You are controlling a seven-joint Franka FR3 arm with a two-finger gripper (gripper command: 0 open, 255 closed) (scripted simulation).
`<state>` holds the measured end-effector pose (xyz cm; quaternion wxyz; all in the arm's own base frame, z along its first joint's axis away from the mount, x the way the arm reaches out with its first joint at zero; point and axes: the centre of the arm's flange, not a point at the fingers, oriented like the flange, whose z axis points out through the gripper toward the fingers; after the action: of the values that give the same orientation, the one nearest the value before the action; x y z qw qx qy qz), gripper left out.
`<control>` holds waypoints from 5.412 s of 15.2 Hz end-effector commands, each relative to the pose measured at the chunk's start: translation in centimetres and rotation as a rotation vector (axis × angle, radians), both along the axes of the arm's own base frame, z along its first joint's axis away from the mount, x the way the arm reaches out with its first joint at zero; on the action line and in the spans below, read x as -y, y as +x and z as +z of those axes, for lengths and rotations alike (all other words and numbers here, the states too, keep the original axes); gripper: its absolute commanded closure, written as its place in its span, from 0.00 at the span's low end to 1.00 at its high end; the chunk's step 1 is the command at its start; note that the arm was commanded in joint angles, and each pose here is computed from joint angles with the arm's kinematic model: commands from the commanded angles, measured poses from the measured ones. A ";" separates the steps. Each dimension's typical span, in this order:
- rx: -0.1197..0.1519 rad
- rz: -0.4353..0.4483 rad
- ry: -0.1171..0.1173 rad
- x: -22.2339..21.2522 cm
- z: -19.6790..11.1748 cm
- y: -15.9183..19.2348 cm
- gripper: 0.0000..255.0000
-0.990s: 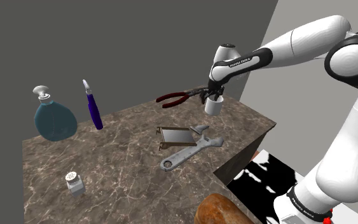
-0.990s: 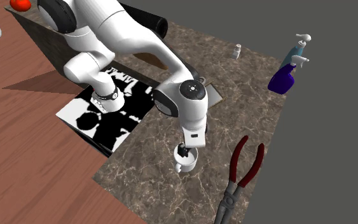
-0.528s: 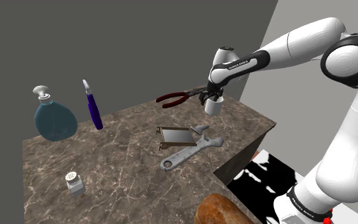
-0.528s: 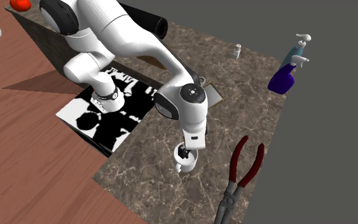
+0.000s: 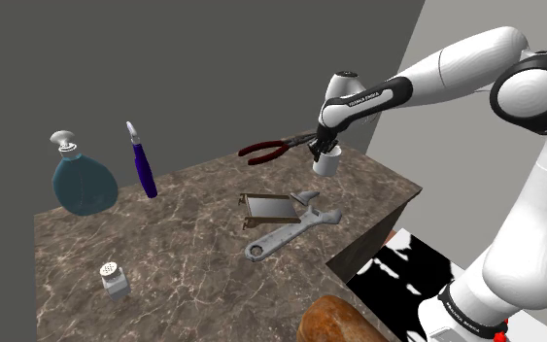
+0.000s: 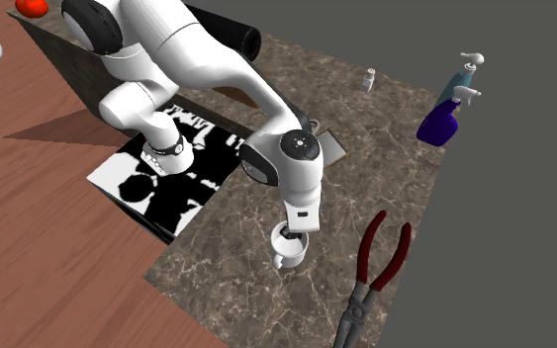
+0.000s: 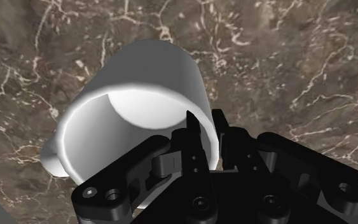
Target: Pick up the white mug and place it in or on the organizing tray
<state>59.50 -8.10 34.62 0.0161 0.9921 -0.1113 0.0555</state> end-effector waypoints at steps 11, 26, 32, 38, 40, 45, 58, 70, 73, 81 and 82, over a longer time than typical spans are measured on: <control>0.000 0.000 0.000 0.0 3.7 0.0 1.00; 0.000 0.000 0.000 0.0 11.6 0.0 1.00; 0.000 0.000 0.000 -6.5 12.5 -1.2 1.00; 0.000 0.000 0.000 -14.2 13.0 -2.6 1.00; 0.000 0.000 0.000 -16.8 13.2 -3.1 1.00; 0.000 0.000 0.000 -23.3 13.6 -4.3 1.00; 0.000 0.000 0.000 -35.2 12.8 -6.5 1.00; 0.000 0.000 0.000 -35.2 6.4 -6.5 1.00; 0.000 0.000 0.000 -35.2 5.1 -6.5 1.00; 0.000 0.000 0.000 -35.2 5.1 -6.5 0.00; 0.000 0.000 0.000 -35.2 5.1 -6.5 0.00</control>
<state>52.99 27.07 39.74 0.0162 0.9921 -0.1114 0.0556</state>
